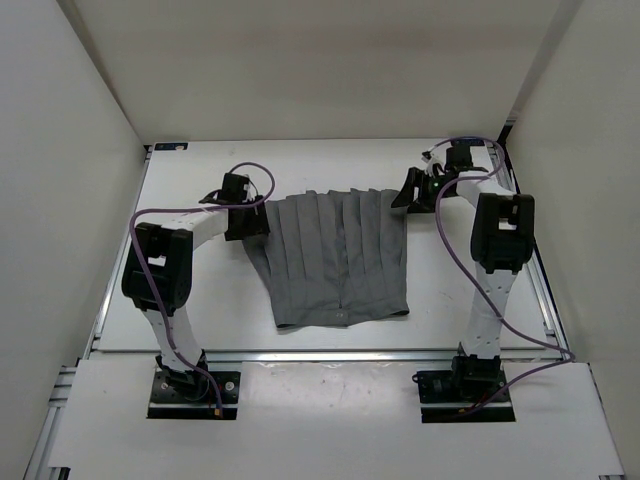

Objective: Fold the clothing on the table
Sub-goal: Flatten the skirt out

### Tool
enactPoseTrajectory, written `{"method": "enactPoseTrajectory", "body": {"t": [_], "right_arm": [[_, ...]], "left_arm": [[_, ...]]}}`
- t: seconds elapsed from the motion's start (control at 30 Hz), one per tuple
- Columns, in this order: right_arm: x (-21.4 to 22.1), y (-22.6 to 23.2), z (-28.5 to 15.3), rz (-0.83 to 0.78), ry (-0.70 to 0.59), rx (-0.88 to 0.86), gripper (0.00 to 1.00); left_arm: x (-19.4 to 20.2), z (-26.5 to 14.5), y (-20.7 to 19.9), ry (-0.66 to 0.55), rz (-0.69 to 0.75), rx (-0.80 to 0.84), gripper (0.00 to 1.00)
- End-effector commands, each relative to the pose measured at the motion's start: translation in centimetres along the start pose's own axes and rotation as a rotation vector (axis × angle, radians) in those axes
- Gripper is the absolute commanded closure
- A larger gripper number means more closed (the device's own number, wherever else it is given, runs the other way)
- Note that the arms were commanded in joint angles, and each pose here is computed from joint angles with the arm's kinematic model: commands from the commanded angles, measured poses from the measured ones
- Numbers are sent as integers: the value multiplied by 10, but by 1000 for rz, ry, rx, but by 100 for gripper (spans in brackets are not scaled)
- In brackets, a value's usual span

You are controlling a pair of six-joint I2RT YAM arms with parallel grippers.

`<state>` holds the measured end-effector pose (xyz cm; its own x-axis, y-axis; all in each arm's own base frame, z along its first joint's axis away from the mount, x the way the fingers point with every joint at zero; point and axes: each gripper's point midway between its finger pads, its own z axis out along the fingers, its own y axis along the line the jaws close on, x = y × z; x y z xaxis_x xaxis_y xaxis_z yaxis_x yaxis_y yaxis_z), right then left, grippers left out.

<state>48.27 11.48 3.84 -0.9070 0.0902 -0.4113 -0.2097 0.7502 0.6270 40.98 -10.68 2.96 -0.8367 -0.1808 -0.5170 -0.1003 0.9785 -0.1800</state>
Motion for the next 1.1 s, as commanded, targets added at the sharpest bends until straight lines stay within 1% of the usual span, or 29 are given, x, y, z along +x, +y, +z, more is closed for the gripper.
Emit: {"method": "enactPoseTrajectory", "body": {"t": [0.0,0.03,0.07,0.1,0.13,0.2,0.23,0.27,0.3,0.33,0.4,0.5,0.6,0.67,0.87,0.93,1.07], "right_arm": [[2,2,15,4,20,10,33],[0,3,15,5,13,23,39],[0,4,13,-1,11,21,48],[0,2,12,8,6,38,58],[5,-4,14,11,14,51,62],[5,-6,8,10,2,85,77],[7,-14,5,14,-5,113,81],[6,-16,3,15,-10,124,89],[5,-20,0,11,-17,147,95],[4,-21,-2,9,-24,154,97],[-1,-39,-17,50,-50,174,100],[-6,-53,-35,95,-81,191,100],[-5,-53,-41,112,-89,183,100],[0,-54,-42,102,-82,217,100],[5,-62,-62,139,-110,282,100],[2,-70,-71,160,-127,300,100],[1,-82,-79,176,-142,343,100]], "left_arm": [[-5,-4,2,-28,-9,0,21],[-1,-4,5,-20,-10,-4,24],[-1,-5,4,-23,-12,-3,28],[-1,-5,2,-24,-12,9,36],[-1,-5,4,-25,-17,8,39],[4,-3,10,-14,-29,2,59],[4,-3,8,-18,-14,8,65],[3,-3,11,-16,-32,4,77],[6,-2,16,-7,-37,-7,86],[1,-3,16,-22,-44,-3,90],[1,-4,18,-28,-35,-10,100],[-1,-5,24,-32,-41,-21,100],[-2,-6,28,-37,-43,-31,100],[1,-6,34,-31,-53,-56,100],[2,-15,48,-48,-68,-89,100],[2,-18,57,-56,-80,-106,100],[5,-21,60,-54,-82,-106,100]]}}
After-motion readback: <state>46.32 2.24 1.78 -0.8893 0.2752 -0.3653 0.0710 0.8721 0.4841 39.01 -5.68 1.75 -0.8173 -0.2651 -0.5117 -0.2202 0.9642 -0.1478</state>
